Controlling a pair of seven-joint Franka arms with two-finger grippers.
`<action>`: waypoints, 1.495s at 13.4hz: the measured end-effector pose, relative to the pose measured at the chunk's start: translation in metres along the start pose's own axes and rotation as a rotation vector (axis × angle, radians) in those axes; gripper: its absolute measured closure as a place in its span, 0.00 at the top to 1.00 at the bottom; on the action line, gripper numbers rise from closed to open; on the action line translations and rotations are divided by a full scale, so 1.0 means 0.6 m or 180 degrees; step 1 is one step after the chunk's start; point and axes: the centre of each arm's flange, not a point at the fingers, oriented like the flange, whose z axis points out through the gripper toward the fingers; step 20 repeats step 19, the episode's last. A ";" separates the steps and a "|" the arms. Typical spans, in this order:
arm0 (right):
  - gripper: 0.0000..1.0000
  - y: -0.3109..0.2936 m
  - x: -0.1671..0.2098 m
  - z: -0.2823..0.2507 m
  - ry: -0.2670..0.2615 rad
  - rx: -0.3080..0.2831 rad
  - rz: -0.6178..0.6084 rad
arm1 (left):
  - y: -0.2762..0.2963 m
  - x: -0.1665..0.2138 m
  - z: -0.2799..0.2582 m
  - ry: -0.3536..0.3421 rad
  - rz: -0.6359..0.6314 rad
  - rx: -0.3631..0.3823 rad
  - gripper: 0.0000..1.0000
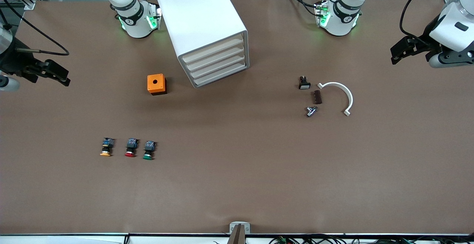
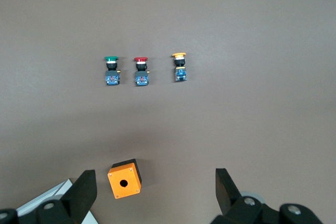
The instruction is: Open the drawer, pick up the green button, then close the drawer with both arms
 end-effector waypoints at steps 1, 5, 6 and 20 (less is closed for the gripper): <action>1.00 -0.005 -0.001 0.000 0.0001 0.0001 -0.0019 | 0.000 0.001 0.001 -0.0006 -0.0001 0.0000 1.00; 1.00 -0.015 -0.002 -0.001 0.0005 0.0002 -0.0049 | 0.000 0.002 0.003 -0.0011 -0.0001 0.0000 1.00; 1.00 -0.009 -0.001 -0.001 0.0005 0.0002 -0.0029 | 0.000 0.002 0.002 -0.0011 -0.0001 -0.0001 1.00; 1.00 -0.006 -0.001 -0.002 0.0006 0.0002 -0.0020 | -0.001 0.001 0.003 -0.0029 -0.0002 0.0002 1.00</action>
